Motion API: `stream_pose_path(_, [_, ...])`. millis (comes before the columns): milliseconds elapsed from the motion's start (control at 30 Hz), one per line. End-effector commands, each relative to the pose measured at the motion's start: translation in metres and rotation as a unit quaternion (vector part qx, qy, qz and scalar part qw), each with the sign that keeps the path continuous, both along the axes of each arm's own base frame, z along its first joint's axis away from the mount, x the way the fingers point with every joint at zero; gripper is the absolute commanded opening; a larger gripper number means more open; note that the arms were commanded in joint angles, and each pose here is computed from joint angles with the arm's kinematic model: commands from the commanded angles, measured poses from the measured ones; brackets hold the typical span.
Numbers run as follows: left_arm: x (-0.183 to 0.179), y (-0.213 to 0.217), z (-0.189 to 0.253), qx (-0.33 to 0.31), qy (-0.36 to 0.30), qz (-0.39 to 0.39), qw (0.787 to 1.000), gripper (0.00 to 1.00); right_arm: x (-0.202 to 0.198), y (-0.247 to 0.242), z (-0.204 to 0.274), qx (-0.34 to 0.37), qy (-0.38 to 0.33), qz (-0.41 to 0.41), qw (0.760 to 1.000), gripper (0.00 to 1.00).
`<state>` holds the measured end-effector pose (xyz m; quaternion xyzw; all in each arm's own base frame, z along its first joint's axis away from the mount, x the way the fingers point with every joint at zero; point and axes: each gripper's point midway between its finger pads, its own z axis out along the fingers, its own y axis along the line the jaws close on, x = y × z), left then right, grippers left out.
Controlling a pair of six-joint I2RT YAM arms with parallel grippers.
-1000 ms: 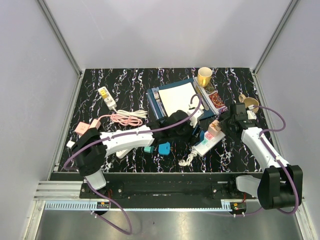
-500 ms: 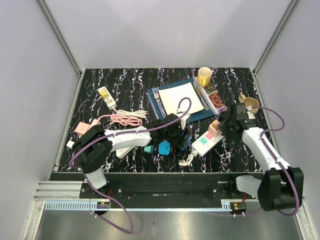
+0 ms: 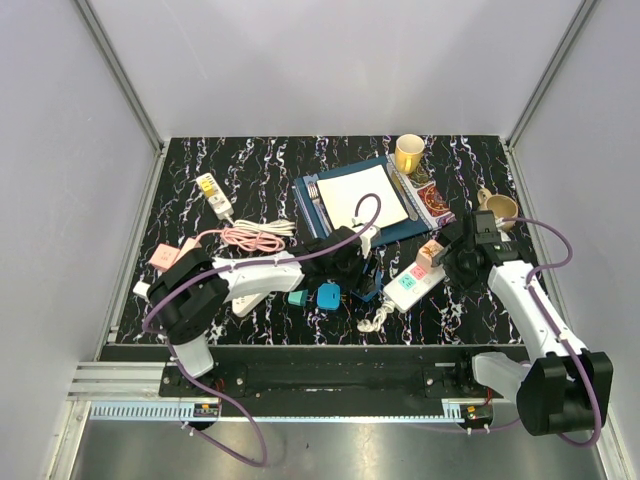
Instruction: Pull the plug off the socket
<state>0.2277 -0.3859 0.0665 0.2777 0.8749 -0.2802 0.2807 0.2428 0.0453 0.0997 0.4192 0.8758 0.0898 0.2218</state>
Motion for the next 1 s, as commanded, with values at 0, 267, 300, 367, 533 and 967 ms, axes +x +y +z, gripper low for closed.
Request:
stream_pose_path(0, [0.004, -0.003, 0.032, -0.029, -0.021, 0.007, 0.999, 0.69, 0.009, 0.005, 0.025, 0.006, -0.032, 0.020, 0.999, 0.61])
stream_pose_path(267, [0.004, 0.000, 0.043, -0.033, -0.030, 0.006, 0.999, 0.76, 0.010, 0.006, 0.036, 0.007, -0.052, 0.029, 0.998, 0.65])
stream_pose_path(300, [0.004, 0.001, 0.042, -0.032, -0.030, 0.007, 0.999, 0.77, 0.010, 0.006, 0.037, 0.008, -0.054, 0.029, 0.998, 0.66])
stream_pose_path(367, [0.004, 0.003, 0.041, -0.032, -0.031, 0.008, 0.999, 0.79, 0.010, 0.007, 0.038, 0.009, -0.054, 0.032, 0.998, 0.67])
stream_pose_path(533, [0.003, 0.004, 0.034, -0.023, -0.026, 0.006, 0.999, 0.79, 0.010, 0.007, 0.037, 0.009, -0.054, 0.035, 0.998, 0.68])
stream_pose_path(967, [0.010, -0.012, 0.090, -0.079, -0.082, -0.008, 0.993, 0.80, 0.029, -0.018, 0.057, -0.066, -0.067, 0.023, 0.995, 0.71])
